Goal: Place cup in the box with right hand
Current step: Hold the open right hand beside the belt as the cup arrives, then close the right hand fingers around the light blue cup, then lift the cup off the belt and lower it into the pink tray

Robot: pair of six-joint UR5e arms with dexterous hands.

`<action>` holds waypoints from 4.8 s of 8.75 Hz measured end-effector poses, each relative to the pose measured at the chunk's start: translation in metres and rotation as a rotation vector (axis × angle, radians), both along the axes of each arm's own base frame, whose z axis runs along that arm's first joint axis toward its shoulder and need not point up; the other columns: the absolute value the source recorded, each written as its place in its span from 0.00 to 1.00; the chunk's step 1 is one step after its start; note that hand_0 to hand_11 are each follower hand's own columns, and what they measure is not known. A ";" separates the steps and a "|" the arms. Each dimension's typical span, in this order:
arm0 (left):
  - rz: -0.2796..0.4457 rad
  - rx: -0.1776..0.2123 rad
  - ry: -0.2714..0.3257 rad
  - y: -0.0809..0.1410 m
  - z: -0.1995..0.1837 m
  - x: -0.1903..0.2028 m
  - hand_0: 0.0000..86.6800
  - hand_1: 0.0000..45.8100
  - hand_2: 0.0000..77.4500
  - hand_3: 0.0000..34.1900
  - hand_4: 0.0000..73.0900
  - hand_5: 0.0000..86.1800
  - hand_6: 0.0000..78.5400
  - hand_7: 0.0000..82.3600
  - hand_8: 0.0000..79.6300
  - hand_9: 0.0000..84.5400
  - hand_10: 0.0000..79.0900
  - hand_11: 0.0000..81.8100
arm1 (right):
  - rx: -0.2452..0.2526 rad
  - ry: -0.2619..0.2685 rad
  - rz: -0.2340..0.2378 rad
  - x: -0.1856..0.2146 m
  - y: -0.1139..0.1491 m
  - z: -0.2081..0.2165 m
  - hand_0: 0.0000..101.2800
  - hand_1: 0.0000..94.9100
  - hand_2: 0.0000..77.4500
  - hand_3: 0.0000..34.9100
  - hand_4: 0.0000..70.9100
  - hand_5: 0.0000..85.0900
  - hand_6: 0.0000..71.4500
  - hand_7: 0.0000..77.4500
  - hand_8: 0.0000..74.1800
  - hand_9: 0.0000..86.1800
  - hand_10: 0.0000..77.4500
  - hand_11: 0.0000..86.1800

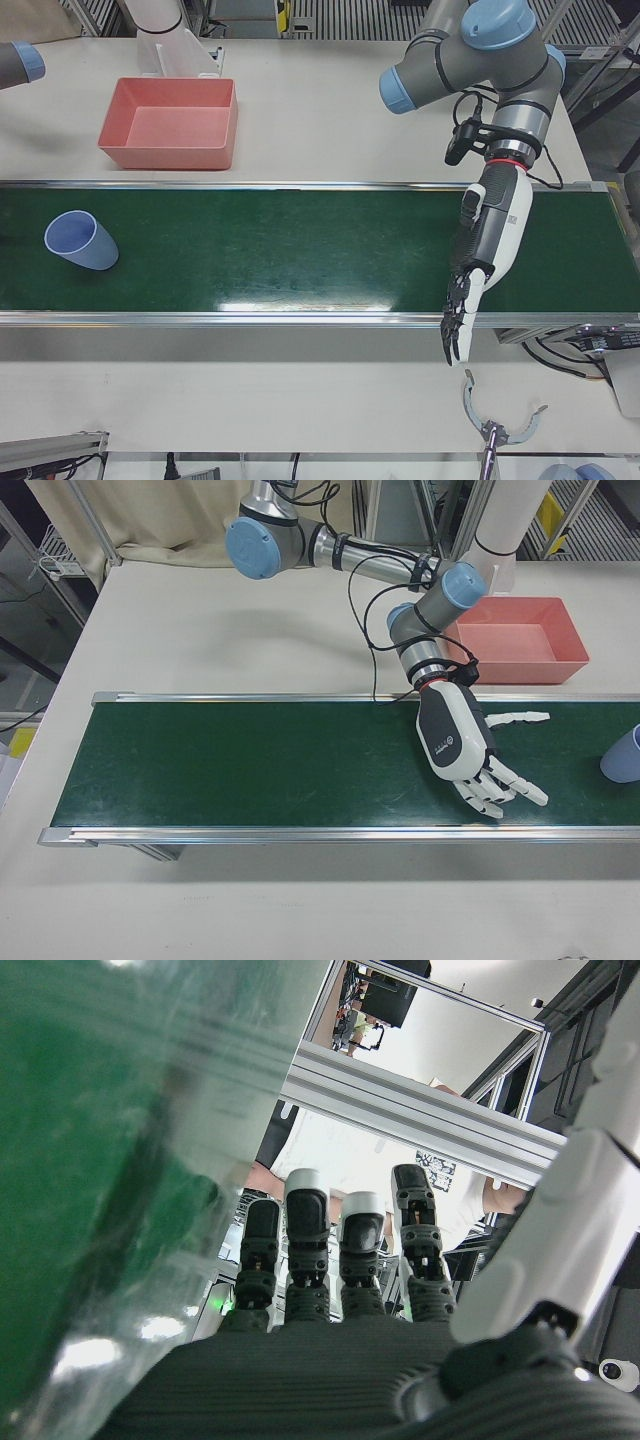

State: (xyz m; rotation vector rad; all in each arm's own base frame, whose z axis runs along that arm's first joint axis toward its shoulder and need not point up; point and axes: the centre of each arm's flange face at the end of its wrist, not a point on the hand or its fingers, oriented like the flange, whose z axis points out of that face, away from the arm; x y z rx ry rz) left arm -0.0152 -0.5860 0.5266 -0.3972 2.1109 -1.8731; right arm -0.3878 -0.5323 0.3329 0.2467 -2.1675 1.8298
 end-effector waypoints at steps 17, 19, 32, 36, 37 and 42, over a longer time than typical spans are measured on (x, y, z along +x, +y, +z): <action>0.000 0.000 0.000 0.000 0.000 0.000 0.00 0.01 0.01 0.00 0.00 0.00 0.00 0.00 0.00 0.01 0.00 0.00 | 0.015 0.015 -0.012 -0.014 0.002 -0.015 0.43 0.09 0.15 0.00 0.30 0.07 0.44 0.90 0.49 0.72 0.23 0.30; 0.001 0.000 0.000 0.000 0.000 0.000 0.00 0.01 0.01 0.00 0.00 0.00 0.00 0.00 0.00 0.01 0.00 0.00 | 0.016 0.016 -0.012 -0.015 0.002 -0.015 0.43 0.09 0.15 0.00 0.31 0.07 0.44 0.90 0.49 0.72 0.23 0.30; 0.001 0.000 0.000 0.000 0.000 0.000 0.00 0.01 0.01 0.00 0.00 0.00 0.00 0.00 0.00 0.00 0.00 0.00 | 0.021 0.010 -0.012 -0.010 0.005 -0.017 0.54 0.03 0.30 0.00 0.63 0.10 0.47 0.90 0.55 0.76 0.30 0.41; 0.000 0.000 0.000 0.000 0.000 0.000 0.00 0.01 0.01 0.00 0.00 0.00 0.00 0.00 0.00 0.00 0.00 0.00 | 0.118 -0.045 -0.016 0.027 0.046 -0.058 0.53 0.03 0.30 0.00 0.63 0.09 0.44 0.90 0.53 0.75 0.29 0.39; 0.000 0.001 0.000 0.000 0.000 0.000 0.00 0.01 0.01 0.00 0.00 0.00 0.00 0.00 0.00 0.00 0.00 0.00 | 0.164 -0.041 -0.025 0.038 0.071 -0.075 0.52 0.05 0.32 0.00 0.54 0.14 0.44 0.90 0.51 0.73 0.29 0.39; 0.000 0.001 0.000 0.000 0.000 0.000 0.00 0.01 0.01 0.00 0.00 0.00 0.00 0.00 0.00 0.00 0.00 0.00 | 0.282 0.040 -0.188 -0.016 0.191 -0.117 0.51 0.10 0.32 0.00 0.45 0.11 0.43 0.90 0.52 0.74 0.30 0.40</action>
